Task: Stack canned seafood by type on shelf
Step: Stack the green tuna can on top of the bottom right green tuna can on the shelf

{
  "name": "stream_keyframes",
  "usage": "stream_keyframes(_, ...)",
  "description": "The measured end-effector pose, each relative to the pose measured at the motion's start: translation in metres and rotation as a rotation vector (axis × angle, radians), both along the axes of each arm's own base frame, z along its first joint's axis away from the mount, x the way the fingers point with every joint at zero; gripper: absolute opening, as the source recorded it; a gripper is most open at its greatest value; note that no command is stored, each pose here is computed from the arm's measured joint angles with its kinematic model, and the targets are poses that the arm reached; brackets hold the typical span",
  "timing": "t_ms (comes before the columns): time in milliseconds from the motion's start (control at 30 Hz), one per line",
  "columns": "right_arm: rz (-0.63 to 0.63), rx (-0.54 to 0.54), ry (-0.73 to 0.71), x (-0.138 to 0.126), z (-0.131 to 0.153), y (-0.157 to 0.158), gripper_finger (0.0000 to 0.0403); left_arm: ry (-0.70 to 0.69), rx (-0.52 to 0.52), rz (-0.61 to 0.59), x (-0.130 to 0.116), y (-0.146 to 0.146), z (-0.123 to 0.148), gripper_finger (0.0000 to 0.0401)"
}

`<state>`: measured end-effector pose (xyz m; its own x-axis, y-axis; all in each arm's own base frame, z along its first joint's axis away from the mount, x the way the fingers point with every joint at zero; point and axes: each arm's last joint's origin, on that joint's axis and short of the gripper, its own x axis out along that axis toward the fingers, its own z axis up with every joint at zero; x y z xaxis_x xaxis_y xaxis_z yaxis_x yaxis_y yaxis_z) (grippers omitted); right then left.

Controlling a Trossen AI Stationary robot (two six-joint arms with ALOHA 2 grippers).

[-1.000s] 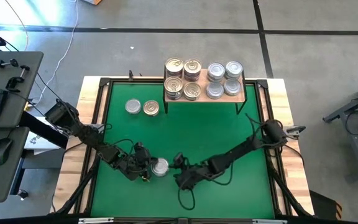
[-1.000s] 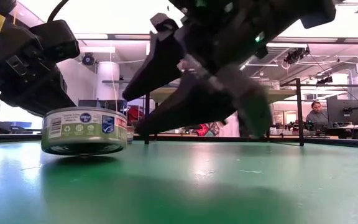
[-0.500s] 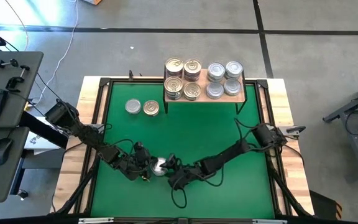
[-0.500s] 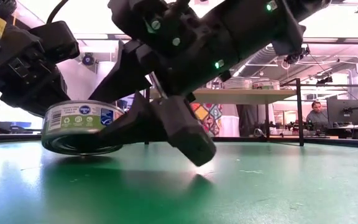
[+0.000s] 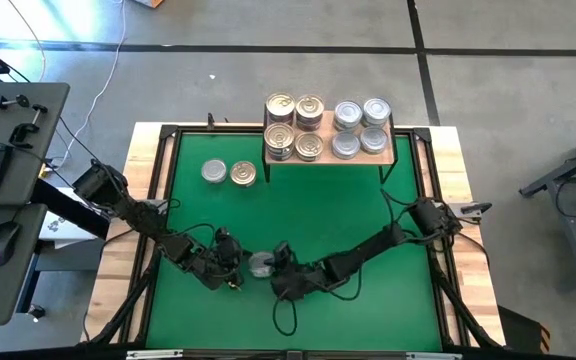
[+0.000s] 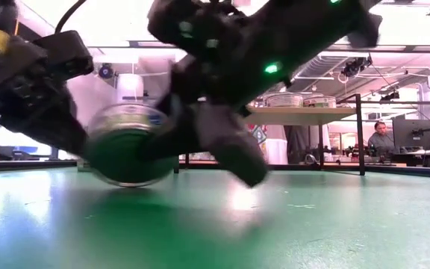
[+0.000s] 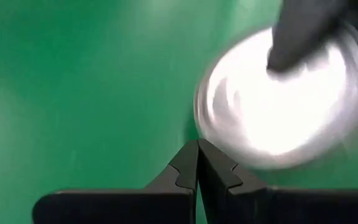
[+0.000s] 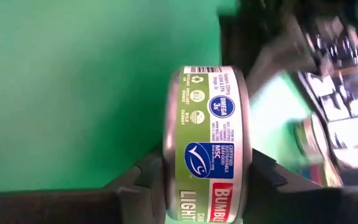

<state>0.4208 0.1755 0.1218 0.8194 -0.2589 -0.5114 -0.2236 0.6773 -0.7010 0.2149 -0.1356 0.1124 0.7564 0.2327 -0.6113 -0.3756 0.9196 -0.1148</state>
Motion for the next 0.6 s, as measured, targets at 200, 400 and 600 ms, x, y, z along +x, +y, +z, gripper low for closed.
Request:
stream_keyframes(200, -0.079, -0.087, 0.078, -0.042, 0.043, 0.018, 0.0123, -0.006, 0.014, -0.007, -0.003, -0.003, 0.0, 0.0)
stream_keyframes(400, -0.299, -0.184, 0.112, -0.114, 0.128, -0.008, 0.0123, -0.023, 0.03, 0.007, -0.003, -0.004, 0.001, 0.0)
stream_keyframes(600, -0.562, -0.163, 0.122, -0.179, 0.196, -0.082, 0.0123, -0.039, 0.051, 0.028, -0.003, -0.003, 0.001, 0.0)
